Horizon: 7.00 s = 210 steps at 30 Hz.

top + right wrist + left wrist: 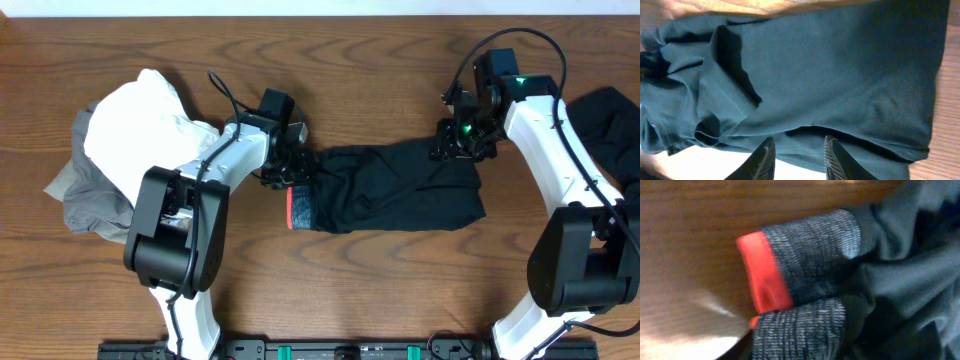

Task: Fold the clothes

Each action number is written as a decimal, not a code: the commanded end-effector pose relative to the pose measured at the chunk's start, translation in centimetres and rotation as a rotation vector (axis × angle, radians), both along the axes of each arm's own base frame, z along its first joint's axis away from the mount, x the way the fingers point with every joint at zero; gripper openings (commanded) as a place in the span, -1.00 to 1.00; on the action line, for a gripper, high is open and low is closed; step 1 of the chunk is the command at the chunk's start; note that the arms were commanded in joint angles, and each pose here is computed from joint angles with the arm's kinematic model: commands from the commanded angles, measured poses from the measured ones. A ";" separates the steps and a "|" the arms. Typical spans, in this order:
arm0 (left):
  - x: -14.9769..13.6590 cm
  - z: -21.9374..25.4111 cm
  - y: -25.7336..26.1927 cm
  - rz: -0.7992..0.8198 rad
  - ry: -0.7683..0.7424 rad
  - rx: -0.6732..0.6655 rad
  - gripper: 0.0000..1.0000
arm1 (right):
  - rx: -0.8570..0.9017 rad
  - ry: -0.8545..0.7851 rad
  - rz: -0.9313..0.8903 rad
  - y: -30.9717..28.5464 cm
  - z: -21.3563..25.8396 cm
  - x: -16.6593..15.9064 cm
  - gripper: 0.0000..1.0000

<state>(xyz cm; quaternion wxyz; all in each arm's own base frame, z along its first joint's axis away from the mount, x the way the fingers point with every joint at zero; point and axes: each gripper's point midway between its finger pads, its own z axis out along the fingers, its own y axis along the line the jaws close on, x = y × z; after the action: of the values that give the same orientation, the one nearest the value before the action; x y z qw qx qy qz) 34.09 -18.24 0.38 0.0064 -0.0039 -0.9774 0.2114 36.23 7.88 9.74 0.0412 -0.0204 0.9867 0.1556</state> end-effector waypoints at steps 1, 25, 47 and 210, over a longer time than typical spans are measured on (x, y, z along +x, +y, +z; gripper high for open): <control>-2.1 -2.9 0.0 -0.018 0.095 0.008 -0.40 | 0.013 -0.031 0.017 0.4 1.0 0.0 -0.39; 0.3 16.7 7.7 -0.105 -0.119 0.311 -0.88 | 0.013 -0.031 -0.028 -1.1 1.0 0.3 -0.41; -5.2 5.9 -11.7 -0.304 -0.039 0.339 -0.53 | 0.015 -0.006 -0.099 -2.3 1.0 0.2 -0.31; -7.2 3.7 -5.8 -0.432 -0.152 -0.244 0.96 | -0.031 0.211 0.150 7.4 -8.6 -10.1 -0.50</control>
<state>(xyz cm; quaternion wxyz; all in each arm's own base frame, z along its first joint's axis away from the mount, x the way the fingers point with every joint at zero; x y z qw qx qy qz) 27.30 -23.69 4.91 -0.0356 -0.2310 -0.9192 0.3170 25.92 15.51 1.42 -0.0781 -0.0865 0.9815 0.1518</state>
